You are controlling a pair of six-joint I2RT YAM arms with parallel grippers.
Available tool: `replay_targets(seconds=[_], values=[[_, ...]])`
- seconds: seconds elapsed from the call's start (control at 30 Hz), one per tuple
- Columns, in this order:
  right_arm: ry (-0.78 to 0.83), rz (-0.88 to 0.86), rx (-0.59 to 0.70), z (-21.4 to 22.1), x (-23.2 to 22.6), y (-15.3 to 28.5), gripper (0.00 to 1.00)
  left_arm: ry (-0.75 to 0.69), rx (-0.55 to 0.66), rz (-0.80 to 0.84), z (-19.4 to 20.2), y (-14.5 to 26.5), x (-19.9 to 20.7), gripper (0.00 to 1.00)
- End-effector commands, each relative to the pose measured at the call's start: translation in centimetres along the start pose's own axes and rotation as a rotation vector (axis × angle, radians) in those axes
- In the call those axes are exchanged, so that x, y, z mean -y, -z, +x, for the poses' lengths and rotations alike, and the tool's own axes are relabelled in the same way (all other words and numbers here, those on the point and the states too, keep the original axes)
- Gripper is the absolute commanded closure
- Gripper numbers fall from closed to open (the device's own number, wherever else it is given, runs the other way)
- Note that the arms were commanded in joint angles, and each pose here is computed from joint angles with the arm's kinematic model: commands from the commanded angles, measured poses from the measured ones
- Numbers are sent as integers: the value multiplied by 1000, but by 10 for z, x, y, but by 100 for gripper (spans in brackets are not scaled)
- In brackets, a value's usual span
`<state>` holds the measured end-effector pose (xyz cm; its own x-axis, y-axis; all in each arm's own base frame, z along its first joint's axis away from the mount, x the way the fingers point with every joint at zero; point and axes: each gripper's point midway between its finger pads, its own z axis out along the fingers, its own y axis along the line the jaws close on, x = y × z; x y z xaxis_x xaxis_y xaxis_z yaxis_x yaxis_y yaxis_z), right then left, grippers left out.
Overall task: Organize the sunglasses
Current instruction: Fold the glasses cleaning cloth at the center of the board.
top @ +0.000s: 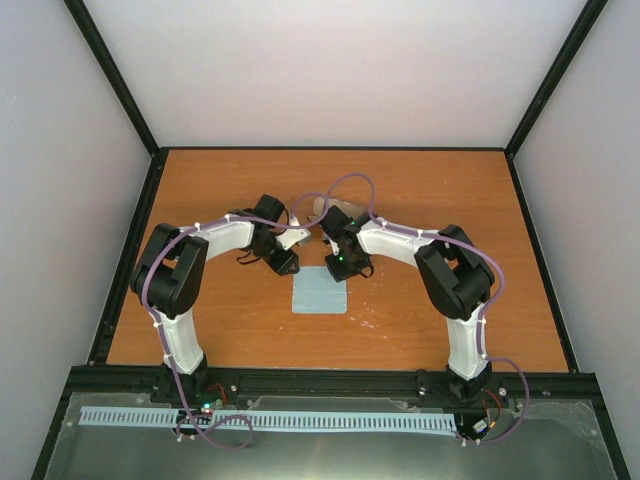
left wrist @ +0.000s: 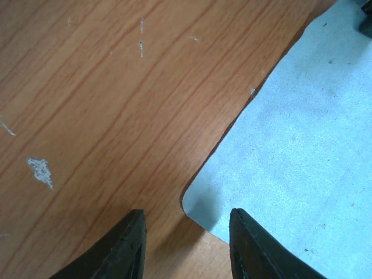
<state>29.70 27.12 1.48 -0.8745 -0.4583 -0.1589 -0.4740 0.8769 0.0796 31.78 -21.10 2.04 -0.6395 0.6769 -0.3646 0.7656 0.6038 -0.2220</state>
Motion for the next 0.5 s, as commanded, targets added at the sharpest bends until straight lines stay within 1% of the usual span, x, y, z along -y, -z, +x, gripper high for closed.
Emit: replay_targets(seconds=[0.0,0.1,0.2,0.33,0.47], values=[[-5,14,-15,2,-1,-10,97,-38,-33,26,7,-5,10,59],[-6,8,-16,2,-2,-10,97,-40,-37,31,10,-8,13,61],[-6,8,-14,3,-2,-10,97,-38,-48,41,13,-13,18,67],[-8,10,-11,4,-1,-10,97,-34,-51,75,14,-16,28,81],[-13,14,-5,5,0,-8,97,-32,-58,72,16,-17,29,97]])
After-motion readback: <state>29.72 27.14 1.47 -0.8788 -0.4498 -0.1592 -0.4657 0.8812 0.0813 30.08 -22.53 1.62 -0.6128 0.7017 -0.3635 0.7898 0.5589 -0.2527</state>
